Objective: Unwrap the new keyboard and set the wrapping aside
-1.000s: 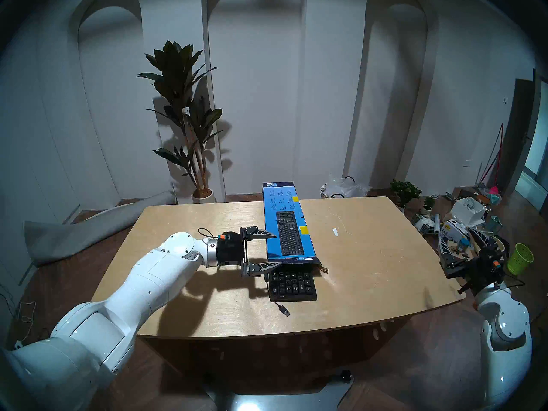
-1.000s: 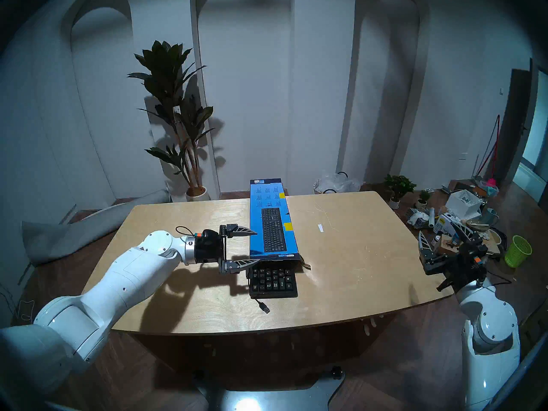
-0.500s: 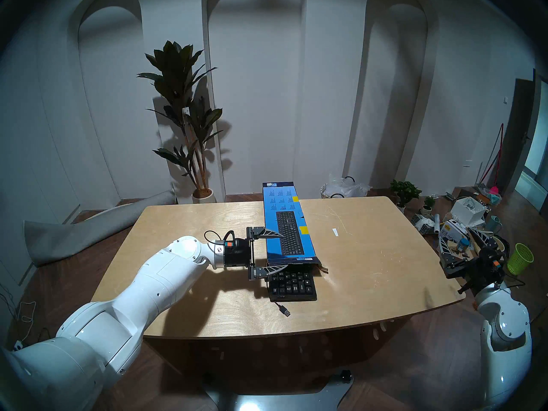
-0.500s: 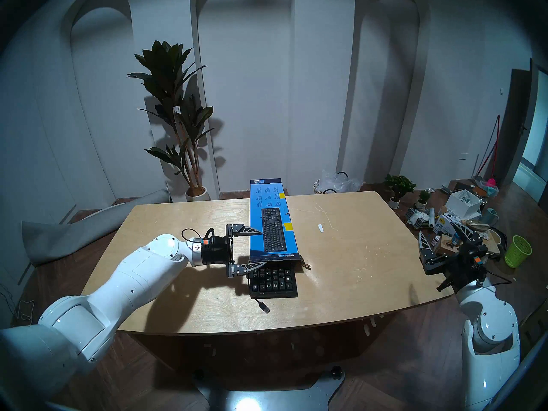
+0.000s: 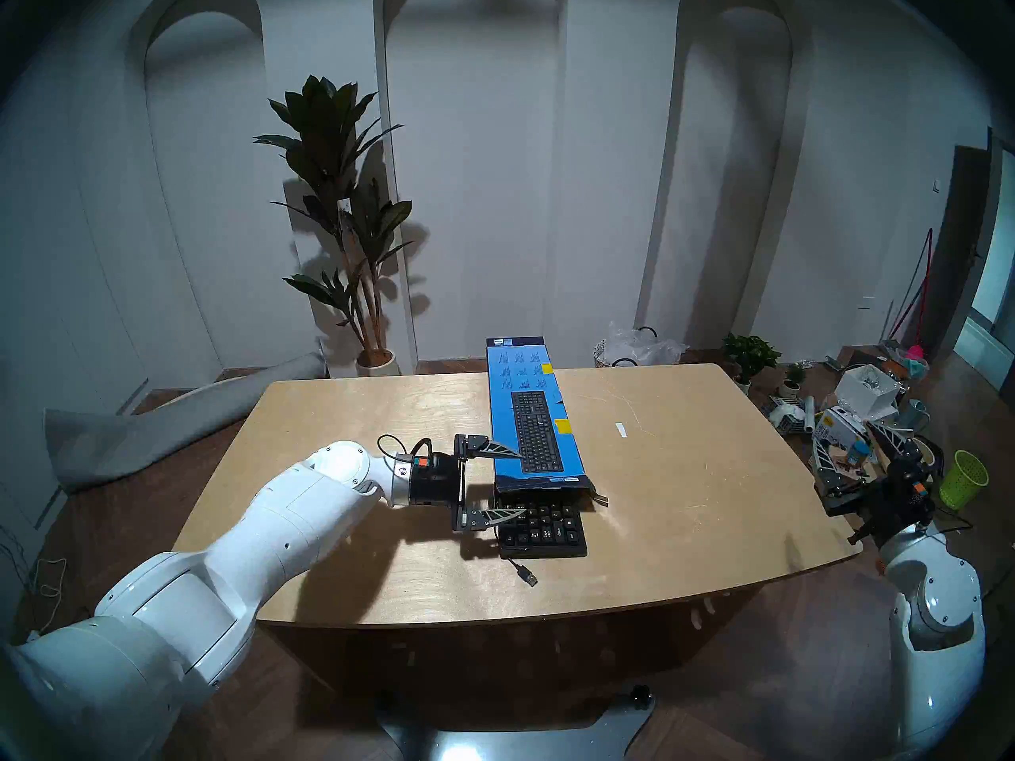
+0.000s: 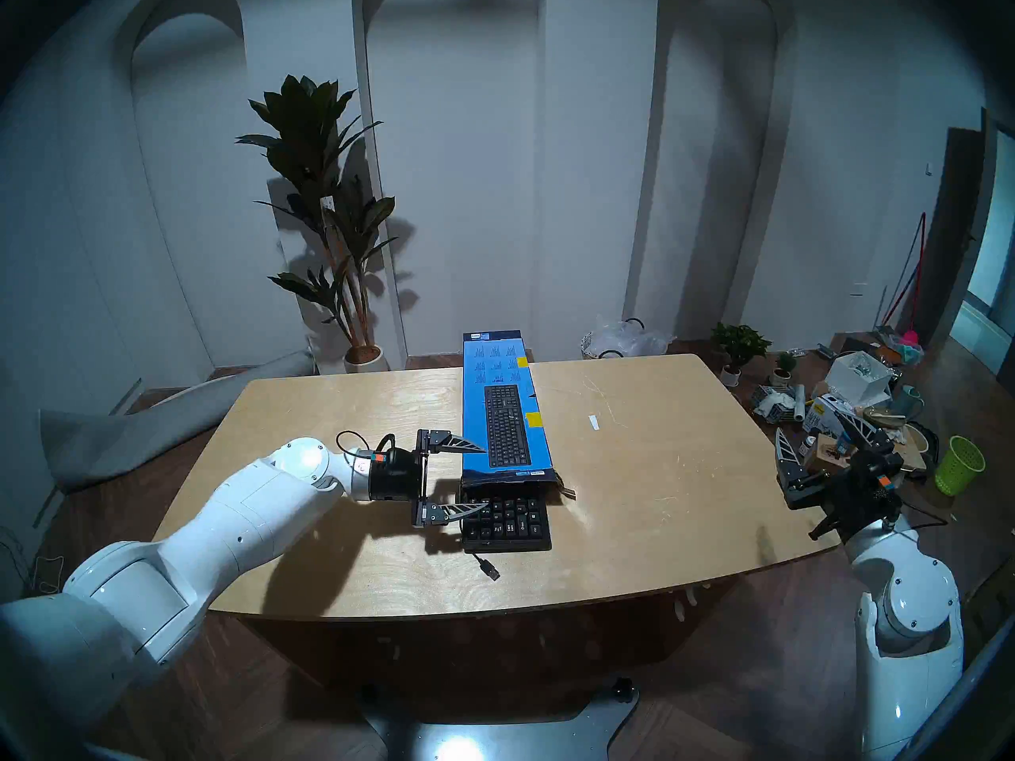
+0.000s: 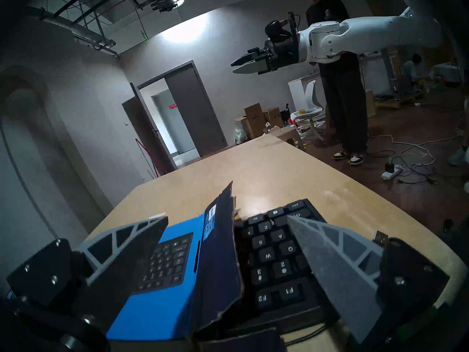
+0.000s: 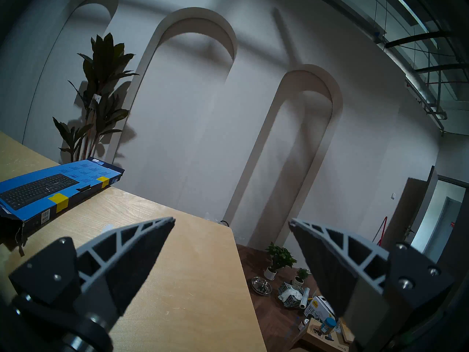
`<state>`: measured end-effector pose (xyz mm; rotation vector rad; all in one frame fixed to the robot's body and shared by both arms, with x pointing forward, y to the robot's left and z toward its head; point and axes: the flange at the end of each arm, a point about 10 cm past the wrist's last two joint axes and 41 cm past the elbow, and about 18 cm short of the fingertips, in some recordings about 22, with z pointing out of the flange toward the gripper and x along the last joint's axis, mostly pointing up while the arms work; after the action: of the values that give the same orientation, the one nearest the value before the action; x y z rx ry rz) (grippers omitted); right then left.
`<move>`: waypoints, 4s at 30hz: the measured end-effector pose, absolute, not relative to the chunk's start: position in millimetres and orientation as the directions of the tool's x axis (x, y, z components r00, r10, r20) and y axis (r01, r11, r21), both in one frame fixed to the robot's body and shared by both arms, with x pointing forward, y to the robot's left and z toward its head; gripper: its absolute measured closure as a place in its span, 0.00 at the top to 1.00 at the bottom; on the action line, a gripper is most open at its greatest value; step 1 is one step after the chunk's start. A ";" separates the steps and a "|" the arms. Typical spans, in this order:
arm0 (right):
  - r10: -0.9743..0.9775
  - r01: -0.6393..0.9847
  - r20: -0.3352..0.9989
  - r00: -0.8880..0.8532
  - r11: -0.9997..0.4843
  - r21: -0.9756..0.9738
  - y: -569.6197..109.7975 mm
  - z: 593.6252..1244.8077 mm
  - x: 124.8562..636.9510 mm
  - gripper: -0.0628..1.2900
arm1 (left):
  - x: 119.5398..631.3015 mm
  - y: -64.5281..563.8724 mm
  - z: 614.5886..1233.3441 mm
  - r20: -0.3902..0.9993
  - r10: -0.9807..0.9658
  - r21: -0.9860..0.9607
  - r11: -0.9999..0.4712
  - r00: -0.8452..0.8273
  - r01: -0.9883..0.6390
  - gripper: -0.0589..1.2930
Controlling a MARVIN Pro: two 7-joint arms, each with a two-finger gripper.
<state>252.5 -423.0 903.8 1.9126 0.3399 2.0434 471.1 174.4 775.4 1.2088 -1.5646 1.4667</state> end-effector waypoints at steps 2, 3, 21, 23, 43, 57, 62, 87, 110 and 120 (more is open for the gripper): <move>0.389 -0.070 0.920 -0.052 -0.920 0.385 -423.0 903.8 252.5 0.95 | 474.0 175.2 772.7 0.921 -0.186 -0.361 -0.076 -0.343 -0.929 0.96; 0.389 -0.070 0.920 -0.052 -0.920 0.385 -423.0 903.8 252.5 0.95 | 476.1 175.1 770.5 0.922 -0.189 -0.358 -0.088 -0.338 -0.929 0.96; 0.389 -0.071 0.920 -0.052 -0.920 0.385 -423.1 903.7 252.5 0.95 | 497.1 147.7 763.7 0.905 -0.187 -0.413 -0.168 -0.382 -0.895 0.96; 0.389 -0.071 0.920 -0.052 -0.920 0.385 -423.1 903.7 252.5 0.95 | 497.6 145.9 763.6 0.904 -0.185 -0.417 -0.171 -0.386 -0.893 0.96; 0.389 -0.070 0.920 -0.052 -0.920 0.385 -423.1 903.7 252.5 0.95 | 491.5 129.2 762.3 0.885 -0.158 -0.460 -0.147 -0.438 -0.876 0.96; 0.389 -0.070 0.920 -0.051 -0.920 0.385 -423.0 903.7 252.4 0.95 | 494.7 128.2 751.6 0.901 -0.176 -0.425 -0.178 -0.396 -0.888 0.96; 0.389 -0.070 0.920 -0.051 -0.920 0.385 -423.0 903.7 252.4 0.95 | 498.5 121.9 750.4 0.901 -0.182 -0.426 -0.191 -0.394 -0.884 0.96; 0.388 -0.069 0.920 -0.051 -0.921 0.384 -423.2 903.3 252.5 0.95 | 519.1 101.8 776.5 0.958 -0.127 -0.281 -0.221 -0.258 -0.934 0.03; 0.387 -0.069 0.921 -0.050 -0.921 0.383 -423.4 902.8 252.6 0.95 | 543.5 125.2 834.3 0.940 0.331 0.194 -0.332 0.078 -0.923 0.03; 0.387 -0.069 0.921 -0.050 -0.921 0.383 -423.3 902.9 252.7 0.95 | 520.6 166.0 816.7 0.950 0.262 0.239 -0.246 0.172 -0.939 0.03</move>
<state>252.7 -423.3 902.9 1.9164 0.3388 2.0433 520.6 166.0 816.7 1.3151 -0.7329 1.3484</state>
